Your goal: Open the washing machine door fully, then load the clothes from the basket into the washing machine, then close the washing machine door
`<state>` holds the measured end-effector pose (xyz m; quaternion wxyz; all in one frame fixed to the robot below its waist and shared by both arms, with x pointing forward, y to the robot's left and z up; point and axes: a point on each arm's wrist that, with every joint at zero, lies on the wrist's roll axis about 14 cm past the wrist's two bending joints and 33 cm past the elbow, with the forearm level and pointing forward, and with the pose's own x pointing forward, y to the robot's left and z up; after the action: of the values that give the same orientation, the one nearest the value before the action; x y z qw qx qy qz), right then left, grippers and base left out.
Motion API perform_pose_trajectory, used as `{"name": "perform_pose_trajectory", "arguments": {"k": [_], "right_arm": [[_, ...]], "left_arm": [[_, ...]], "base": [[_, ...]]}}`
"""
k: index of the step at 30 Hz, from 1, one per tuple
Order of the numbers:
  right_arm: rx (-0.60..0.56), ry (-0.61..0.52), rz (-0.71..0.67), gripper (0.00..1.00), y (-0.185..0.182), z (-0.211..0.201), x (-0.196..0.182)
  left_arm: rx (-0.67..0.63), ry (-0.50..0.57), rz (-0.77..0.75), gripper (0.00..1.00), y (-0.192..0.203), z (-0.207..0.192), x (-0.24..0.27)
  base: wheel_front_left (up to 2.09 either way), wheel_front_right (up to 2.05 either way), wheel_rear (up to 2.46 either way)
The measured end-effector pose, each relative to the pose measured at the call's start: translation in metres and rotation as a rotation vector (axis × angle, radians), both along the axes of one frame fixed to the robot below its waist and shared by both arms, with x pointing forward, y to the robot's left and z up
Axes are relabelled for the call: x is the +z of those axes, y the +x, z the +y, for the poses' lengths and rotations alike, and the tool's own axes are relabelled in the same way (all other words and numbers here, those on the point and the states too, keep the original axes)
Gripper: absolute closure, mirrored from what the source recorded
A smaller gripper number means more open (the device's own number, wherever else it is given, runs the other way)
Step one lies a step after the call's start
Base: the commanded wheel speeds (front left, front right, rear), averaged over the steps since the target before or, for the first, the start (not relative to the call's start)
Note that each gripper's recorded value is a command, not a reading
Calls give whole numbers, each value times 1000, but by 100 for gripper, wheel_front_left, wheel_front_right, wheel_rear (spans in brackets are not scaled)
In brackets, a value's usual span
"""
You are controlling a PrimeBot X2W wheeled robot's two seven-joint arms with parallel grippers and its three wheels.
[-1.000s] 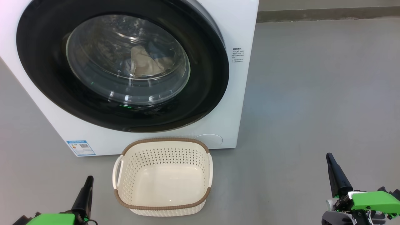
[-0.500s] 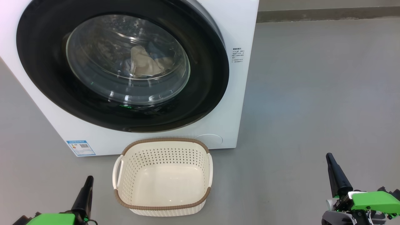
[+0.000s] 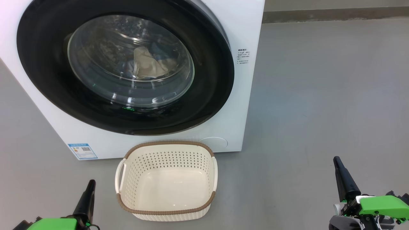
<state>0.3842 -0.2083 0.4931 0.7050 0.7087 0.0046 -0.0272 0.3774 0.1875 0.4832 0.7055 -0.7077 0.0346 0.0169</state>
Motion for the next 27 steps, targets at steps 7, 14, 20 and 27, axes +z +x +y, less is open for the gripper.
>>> {"name": "perform_pose_trajectory", "arguments": {"k": [7,14,20,27], "right_arm": [[0,0,0,100,0,0,0],[0,0,0,100,0,0,0],[0,0,0,100,0,0,0],[0,0,0,100,0,0,0]], "left_arm": [[0,0,0,100,0,0,0],[0,0,0,100,0,0,0],[0,0,0,100,0,0,0],[0,0,0,100,0,0,0]], "base": [[0,0,0],[0,0,0],[0,0,0],[0,0,0]]}}
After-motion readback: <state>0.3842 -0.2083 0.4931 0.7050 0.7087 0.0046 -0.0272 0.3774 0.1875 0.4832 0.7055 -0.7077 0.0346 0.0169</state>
